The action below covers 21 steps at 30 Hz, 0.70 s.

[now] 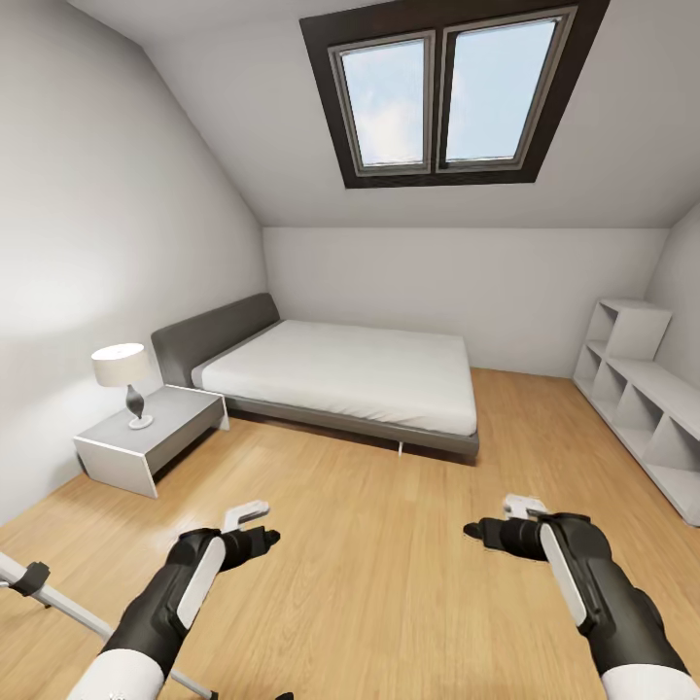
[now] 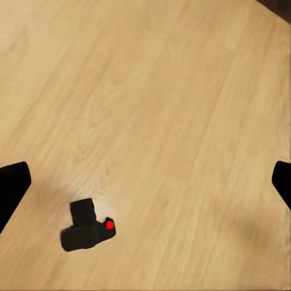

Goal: Attach the digital camera to the camera tripod in the bedroom.

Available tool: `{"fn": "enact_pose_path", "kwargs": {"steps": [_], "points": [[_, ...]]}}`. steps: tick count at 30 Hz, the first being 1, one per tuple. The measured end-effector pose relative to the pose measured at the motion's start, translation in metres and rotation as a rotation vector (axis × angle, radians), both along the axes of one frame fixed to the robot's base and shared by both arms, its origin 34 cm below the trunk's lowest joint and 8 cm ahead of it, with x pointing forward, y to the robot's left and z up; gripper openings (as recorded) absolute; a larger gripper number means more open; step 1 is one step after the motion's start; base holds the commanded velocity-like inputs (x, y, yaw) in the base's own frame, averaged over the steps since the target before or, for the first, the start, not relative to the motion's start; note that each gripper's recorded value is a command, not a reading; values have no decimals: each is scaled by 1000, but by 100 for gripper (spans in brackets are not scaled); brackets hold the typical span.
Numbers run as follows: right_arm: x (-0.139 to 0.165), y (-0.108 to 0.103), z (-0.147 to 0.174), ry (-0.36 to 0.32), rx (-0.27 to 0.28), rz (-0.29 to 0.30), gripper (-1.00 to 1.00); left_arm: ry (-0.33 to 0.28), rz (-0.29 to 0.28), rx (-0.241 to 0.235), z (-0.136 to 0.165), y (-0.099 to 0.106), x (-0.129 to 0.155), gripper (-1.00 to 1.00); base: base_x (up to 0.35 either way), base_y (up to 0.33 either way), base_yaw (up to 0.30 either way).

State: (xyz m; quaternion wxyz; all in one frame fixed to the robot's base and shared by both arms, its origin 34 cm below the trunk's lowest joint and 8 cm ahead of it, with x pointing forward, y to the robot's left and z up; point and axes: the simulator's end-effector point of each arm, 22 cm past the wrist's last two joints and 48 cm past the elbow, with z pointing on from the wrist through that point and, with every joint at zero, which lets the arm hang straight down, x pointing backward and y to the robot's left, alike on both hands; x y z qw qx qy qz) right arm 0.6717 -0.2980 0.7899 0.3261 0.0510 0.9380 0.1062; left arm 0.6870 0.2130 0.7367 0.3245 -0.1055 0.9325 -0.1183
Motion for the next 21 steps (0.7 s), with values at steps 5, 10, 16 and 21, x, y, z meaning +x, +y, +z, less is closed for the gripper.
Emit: {"fn": "enact_pose_path", "kwargs": {"steps": [5, 10, 16, 21], "points": [[9, 4, 18, -50, 17, 7, 100, -13, -18, -34, 8, -29, 4, 100, 0, 0, 0], [11, 5, 19, -56, 28, 9, 100, -68, -14, -48, 35, -45, 15, 100, 0, 0, 0], [11, 5, 15, -55, 32, 6, 100, -94, 8, -48, 52, -49, 21, 100, 0, 0, 0], [11, 5, 15, -55, 31, 7, 100, -84, 5, -48, 48, -53, 19, 100, 0, 0, 0]]}}
